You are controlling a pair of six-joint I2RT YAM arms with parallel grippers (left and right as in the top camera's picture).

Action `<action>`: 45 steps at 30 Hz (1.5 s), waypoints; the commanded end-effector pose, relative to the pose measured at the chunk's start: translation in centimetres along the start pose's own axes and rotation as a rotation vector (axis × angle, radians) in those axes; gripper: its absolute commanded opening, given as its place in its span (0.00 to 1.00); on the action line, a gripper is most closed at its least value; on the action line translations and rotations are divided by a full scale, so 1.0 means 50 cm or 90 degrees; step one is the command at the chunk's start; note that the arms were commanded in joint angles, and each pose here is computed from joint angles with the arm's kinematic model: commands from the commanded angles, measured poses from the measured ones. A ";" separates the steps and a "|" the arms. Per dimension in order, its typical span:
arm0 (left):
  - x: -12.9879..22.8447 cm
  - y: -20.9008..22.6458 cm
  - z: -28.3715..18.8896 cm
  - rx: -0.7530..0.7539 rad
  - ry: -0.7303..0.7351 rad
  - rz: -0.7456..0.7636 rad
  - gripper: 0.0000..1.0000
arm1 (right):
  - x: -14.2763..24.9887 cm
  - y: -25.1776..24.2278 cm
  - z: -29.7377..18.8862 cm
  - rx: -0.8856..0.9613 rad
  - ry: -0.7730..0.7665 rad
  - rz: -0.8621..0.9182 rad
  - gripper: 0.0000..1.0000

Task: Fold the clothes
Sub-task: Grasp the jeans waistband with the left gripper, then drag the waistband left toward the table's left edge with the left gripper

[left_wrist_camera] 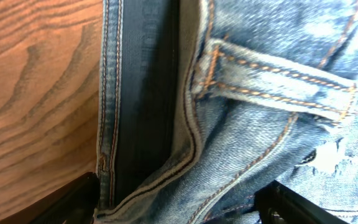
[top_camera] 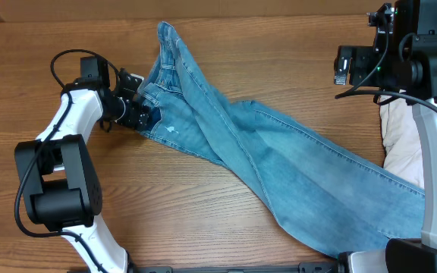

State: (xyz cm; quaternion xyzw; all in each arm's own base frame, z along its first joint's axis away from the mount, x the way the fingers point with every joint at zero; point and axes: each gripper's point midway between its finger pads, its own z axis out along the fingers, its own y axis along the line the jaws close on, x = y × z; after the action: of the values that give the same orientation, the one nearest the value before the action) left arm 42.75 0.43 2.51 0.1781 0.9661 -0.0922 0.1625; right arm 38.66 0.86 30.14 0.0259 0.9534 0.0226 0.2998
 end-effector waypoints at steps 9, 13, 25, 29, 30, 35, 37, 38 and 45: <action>-0.011 -0.010 0.000 0.019 -0.010 0.013 0.11 | -0.005 -0.001 -0.004 -0.001 -0.006 0.004 1.00; 0.031 0.054 -0.007 -0.096 0.050 -0.108 0.04 | -0.005 -0.001 -0.004 -0.001 -0.006 0.004 1.00; 0.310 0.266 -0.145 -0.404 0.232 -0.529 0.04 | -0.005 -0.001 -0.004 -0.001 -0.006 0.004 1.00; 0.342 0.272 -0.160 -0.382 0.244 -0.569 0.04 | -0.005 -0.001 -0.004 -0.001 -0.006 0.004 1.00; 0.347 0.278 -0.171 -0.396 0.247 -0.570 0.04 | -0.005 -0.001 -0.004 -0.001 -0.006 0.004 1.00; 0.330 0.299 -0.212 -0.407 0.228 -0.584 0.04 | -0.005 -0.001 -0.004 -0.001 -0.006 0.004 1.00; 0.316 0.306 -0.230 -0.410 0.220 -0.582 0.04 | -0.005 -0.001 -0.004 -0.001 -0.006 0.004 1.00; 0.310 0.308 -0.236 -0.412 0.216 -0.582 0.09 | -0.005 -0.001 -0.004 -0.001 -0.006 0.004 1.00; 0.300 0.303 -0.255 -0.402 0.221 -0.583 1.00 | -0.005 -0.001 -0.004 -0.001 -0.006 0.004 1.00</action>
State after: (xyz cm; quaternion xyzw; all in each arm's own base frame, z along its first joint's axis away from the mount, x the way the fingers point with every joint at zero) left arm 30.74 21.29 5.16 -0.2916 0.9419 0.1635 -0.0327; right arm 38.66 0.86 30.14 0.0259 0.9534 0.0226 0.2998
